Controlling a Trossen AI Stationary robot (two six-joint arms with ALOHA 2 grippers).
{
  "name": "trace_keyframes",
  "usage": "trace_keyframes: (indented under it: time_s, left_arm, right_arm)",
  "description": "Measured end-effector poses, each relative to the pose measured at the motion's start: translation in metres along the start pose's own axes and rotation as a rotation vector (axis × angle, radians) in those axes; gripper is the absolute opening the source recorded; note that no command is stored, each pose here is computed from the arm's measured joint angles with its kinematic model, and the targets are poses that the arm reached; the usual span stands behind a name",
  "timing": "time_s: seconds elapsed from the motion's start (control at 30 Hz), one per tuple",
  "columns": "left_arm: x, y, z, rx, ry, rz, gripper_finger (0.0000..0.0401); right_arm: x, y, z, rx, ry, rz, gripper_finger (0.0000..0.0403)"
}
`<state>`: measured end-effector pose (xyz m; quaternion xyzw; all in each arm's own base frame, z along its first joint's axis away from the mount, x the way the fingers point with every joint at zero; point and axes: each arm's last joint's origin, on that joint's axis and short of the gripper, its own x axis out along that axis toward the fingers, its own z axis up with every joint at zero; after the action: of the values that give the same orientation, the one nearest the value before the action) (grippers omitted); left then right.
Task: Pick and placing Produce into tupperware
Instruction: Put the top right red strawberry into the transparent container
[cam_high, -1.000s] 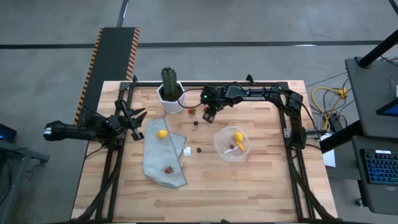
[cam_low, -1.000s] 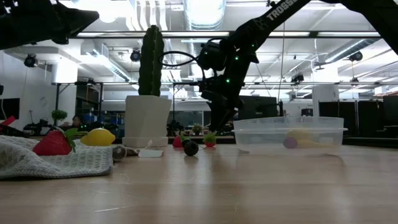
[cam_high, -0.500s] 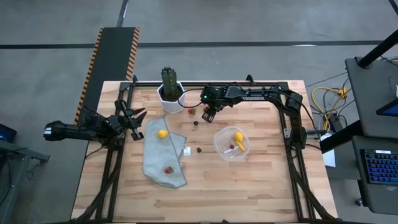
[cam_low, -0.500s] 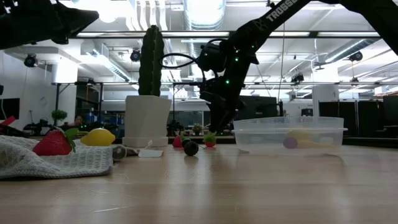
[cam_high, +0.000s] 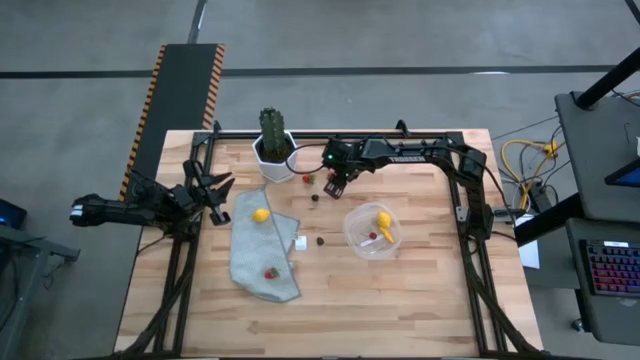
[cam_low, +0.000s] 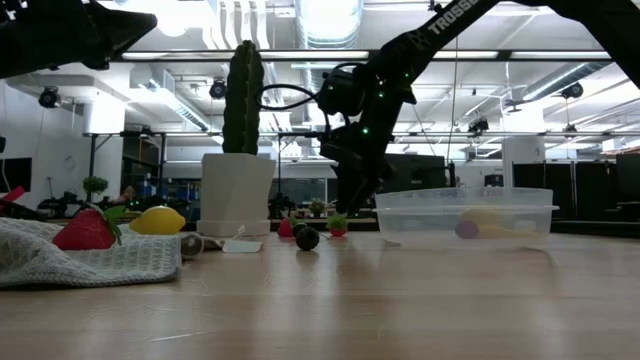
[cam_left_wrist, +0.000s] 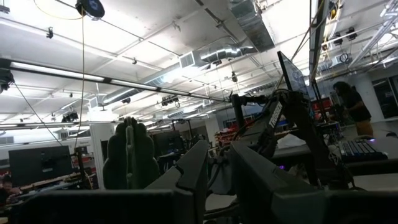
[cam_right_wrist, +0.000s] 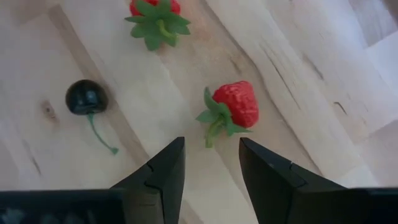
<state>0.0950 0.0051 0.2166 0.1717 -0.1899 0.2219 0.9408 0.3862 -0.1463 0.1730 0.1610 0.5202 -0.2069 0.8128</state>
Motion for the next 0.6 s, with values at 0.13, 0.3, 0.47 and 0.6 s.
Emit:
trace_keyframes:
  time_s: [0.13,0.3,0.47,0.6]
  left_arm:
    - [0.0,0.0,0.0,0.0,0.0,0.0,0.0057]
    - [0.0,0.0,0.001,-0.005,-0.009,0.004,0.0057]
    - [0.0,0.001,0.001,-0.005,-0.011,0.005,0.0057]
    - [0.0,0.0,0.001,-0.006,-0.012,0.004,0.0057]
  right_arm:
    - [0.0,0.0,0.001,0.001,-0.016,0.003,0.0148]
    - [0.001,0.0,0.002,0.004,-0.026,0.004,0.0145]
    - [0.016,0.001,-0.002,0.002,0.01,0.018,0.0139]
    - [0.026,0.001,-0.005,-0.005,0.036,0.02,0.0141]
